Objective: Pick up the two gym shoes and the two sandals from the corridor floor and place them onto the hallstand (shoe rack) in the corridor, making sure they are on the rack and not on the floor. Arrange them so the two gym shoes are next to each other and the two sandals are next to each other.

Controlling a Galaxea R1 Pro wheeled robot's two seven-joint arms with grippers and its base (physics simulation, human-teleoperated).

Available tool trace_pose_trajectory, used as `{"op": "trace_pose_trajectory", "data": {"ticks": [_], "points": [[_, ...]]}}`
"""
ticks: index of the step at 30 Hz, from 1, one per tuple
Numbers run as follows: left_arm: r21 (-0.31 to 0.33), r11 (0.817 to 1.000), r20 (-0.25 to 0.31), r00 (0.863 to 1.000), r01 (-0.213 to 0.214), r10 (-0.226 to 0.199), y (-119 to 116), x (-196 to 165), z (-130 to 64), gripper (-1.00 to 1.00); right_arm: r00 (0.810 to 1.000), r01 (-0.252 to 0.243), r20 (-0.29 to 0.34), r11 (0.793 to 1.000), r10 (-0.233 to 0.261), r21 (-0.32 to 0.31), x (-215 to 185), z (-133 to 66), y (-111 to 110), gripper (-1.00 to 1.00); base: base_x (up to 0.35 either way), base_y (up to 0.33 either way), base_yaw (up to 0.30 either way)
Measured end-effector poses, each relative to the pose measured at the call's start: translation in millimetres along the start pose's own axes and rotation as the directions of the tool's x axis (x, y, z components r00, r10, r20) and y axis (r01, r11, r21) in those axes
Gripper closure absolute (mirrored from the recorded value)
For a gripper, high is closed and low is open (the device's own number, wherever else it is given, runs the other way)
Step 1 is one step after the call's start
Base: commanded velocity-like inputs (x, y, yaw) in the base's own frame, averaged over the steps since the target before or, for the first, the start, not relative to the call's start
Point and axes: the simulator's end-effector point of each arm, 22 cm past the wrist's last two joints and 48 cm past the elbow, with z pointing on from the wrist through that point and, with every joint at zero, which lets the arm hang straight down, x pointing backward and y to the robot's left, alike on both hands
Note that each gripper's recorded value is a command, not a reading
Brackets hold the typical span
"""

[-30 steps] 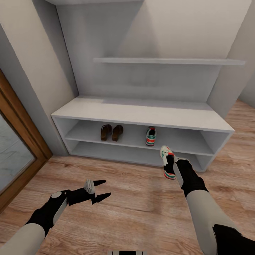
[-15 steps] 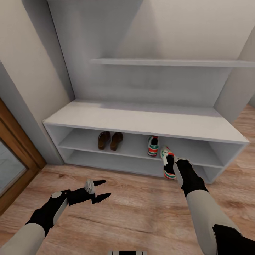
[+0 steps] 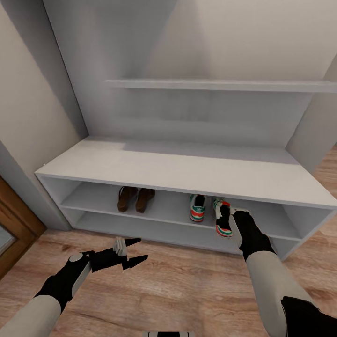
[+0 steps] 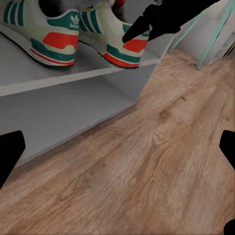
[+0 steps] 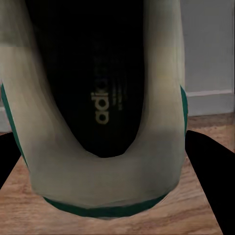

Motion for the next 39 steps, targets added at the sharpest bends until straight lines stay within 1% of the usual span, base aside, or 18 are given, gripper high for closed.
{"op": "trace_pose_trajectory", "data": {"ticks": [9, 16, 39], "points": [[0.003, 1.000, 0.002, 1.000, 0.001, -0.001, -0.9, -0.2, 1.0, -1.00, 1.000, 0.001, 0.000, 1.000, -0.001, 0.000, 0.2, 0.3, 0.4, 1.00, 0.076, -0.056, 0.000], [0.017, 1.000, 0.014, 1.000, 0.006, -0.007, -7.5, -2.4, 10.3, -1.00, 1.000, 0.001, 0.000, 1.000, -0.001, -0.001, 0.2, 0.1, 0.9, 1.00, 0.197, -0.001, 0.000], [0.020, 1.000, 0.016, 1.000, 0.007, -0.007, -8.3, -2.5, 11.1, -1.00, 1.000, -0.001, -0.001, 1.000, 0.001, 0.000, 0.2, 0.4, -0.2, 1.00, 0.034, 0.000, 0.000]]}}
